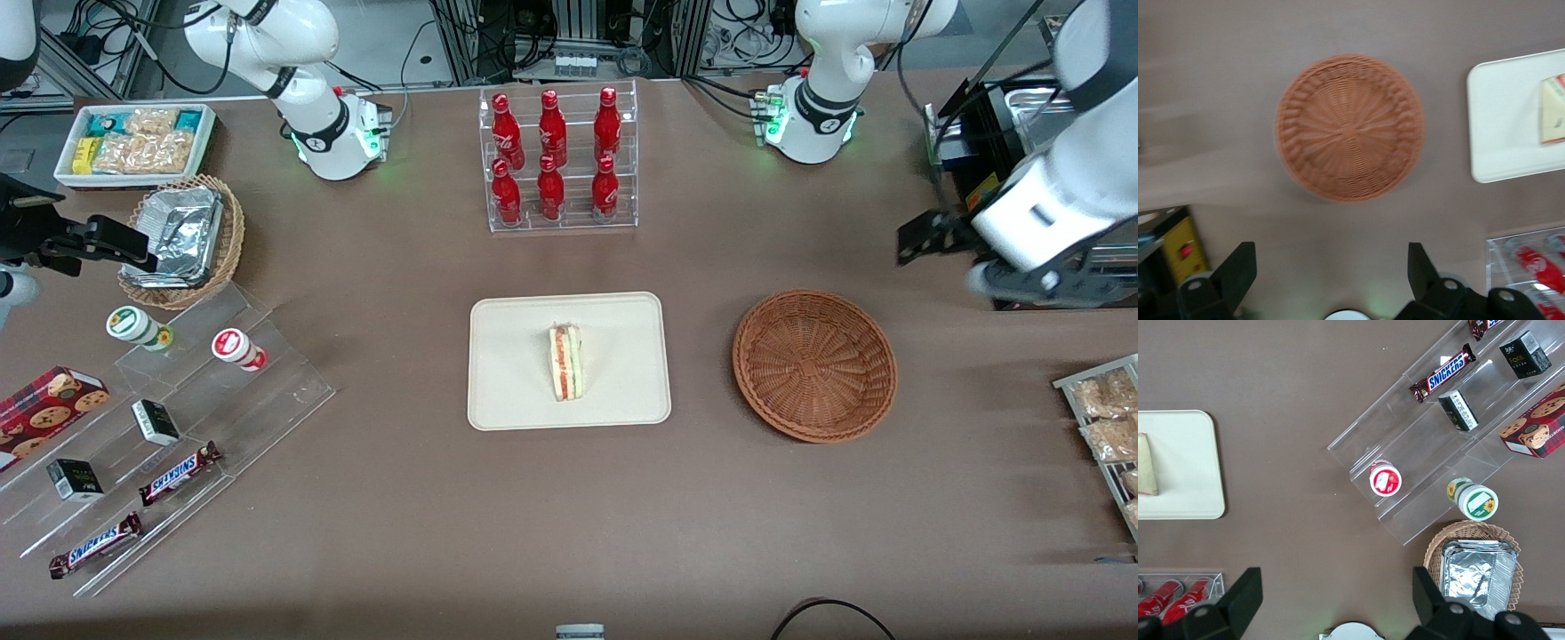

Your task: Place sandwich from basket to tray

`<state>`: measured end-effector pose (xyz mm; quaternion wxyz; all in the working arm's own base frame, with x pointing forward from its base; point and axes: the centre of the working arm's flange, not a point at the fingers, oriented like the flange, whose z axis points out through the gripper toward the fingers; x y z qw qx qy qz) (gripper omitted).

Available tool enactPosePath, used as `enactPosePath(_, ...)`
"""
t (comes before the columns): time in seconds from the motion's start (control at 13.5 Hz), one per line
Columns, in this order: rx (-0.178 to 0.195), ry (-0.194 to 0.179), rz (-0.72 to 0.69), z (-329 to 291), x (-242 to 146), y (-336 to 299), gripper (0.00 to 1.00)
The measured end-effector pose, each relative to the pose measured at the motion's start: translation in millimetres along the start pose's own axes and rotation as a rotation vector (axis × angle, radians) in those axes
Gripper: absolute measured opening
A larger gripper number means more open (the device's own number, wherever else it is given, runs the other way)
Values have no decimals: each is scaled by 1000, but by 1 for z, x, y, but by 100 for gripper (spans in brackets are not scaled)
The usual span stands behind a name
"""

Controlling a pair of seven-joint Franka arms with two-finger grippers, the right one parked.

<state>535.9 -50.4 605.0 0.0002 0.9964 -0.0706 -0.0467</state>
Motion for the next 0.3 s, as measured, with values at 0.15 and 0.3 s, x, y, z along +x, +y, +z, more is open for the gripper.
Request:
enactPosePath(0.15,40,15,1,-9,-10,-1,100)
enactPosePath(0.3,44,22,3,-14,-13,0,100)
